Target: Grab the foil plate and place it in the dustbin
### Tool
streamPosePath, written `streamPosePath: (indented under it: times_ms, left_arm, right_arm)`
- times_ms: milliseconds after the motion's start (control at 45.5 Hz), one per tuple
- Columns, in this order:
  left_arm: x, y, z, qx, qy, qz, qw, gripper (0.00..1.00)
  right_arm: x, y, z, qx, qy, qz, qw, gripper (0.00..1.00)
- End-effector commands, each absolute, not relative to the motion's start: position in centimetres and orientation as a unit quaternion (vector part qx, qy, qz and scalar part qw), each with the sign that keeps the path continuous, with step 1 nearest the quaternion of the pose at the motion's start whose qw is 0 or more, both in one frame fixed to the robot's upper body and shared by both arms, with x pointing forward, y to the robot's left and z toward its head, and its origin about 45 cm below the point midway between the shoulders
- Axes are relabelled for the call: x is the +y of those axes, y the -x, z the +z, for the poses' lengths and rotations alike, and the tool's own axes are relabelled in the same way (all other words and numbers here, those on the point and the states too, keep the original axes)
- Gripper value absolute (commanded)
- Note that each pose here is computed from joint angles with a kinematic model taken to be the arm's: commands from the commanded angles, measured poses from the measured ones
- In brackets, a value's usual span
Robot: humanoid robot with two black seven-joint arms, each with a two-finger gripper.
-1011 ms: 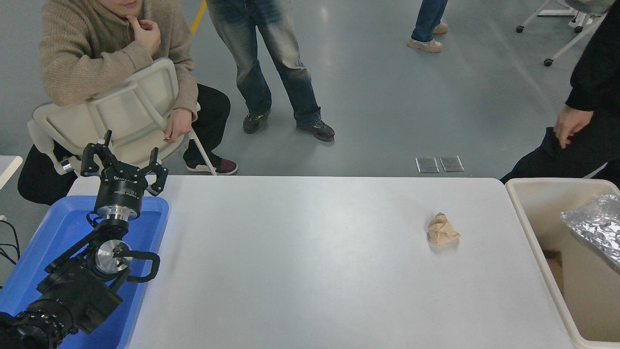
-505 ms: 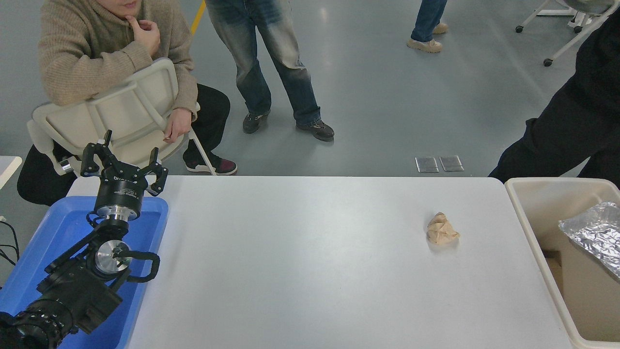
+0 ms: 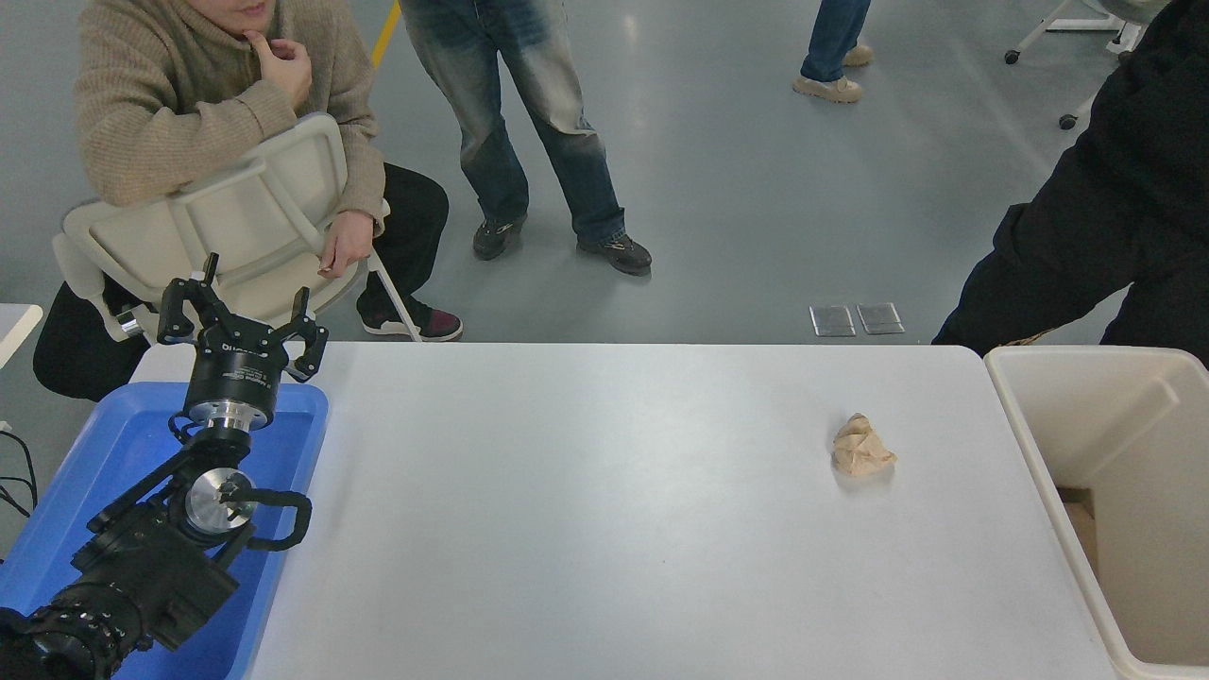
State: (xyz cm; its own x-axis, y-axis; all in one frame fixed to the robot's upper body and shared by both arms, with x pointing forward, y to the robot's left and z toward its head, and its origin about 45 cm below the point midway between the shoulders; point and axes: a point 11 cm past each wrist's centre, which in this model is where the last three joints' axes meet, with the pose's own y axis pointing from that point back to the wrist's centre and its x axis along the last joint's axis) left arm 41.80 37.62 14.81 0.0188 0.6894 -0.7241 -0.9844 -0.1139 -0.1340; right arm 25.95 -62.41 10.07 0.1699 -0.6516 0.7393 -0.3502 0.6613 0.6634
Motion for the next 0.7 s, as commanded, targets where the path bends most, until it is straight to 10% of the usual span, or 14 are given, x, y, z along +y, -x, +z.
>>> streamPosePath:
  times_ms: [0, 374, 681]
  left_arm:
    - [37.62, -41.81, 14.81, 0.218, 0.338, 0.665, 0.629, 0.99]
    - [37.62, -41.81, 14.81, 0.218, 0.338, 0.665, 0.629, 0.99]
    - [37.58, -41.80, 14.80, 0.218, 0.337, 0.665, 0.630, 0.99]
  right_arm:
    - [-61.8, -27.1, 11.0, -0.616, -0.412, -0.111, 0.662, 0.75]
    - [-59.4, -29.8, 15.3, -0.557, -0.464, -0.106, 0.681, 1.00]
    - [-53.5, -31.8, 21.1, -0.503, -0.539, -0.110, 0.666, 1.00]
